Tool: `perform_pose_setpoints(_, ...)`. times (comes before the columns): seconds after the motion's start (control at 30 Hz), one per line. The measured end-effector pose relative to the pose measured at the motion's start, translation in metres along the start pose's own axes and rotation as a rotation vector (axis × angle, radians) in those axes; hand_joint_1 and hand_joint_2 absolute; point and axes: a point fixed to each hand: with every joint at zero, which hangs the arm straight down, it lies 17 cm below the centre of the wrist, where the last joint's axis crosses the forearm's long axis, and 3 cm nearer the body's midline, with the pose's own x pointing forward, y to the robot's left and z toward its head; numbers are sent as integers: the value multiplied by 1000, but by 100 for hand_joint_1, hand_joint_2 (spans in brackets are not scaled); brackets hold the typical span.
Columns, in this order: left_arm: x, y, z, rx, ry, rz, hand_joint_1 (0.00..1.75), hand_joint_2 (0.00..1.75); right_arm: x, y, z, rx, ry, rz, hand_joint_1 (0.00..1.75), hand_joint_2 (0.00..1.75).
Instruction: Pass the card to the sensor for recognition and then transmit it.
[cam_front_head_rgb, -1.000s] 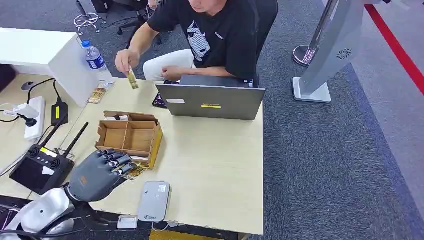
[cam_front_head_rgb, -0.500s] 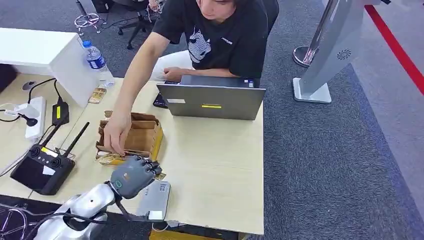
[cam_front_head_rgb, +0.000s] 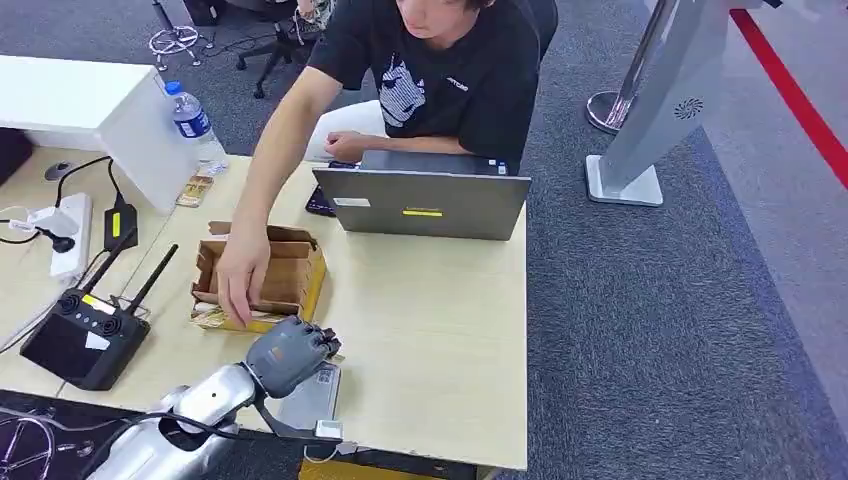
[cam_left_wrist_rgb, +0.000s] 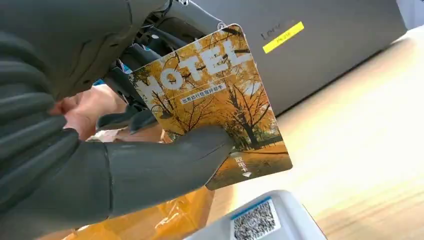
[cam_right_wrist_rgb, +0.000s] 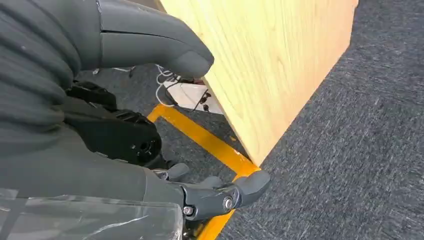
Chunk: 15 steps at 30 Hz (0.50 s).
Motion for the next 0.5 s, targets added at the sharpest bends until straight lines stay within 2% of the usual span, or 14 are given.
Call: perform_pose_setpoints(0.5,9,-7,-4,-12,-15,-1,175,175,-2,2,0,1,2,5,0,175)
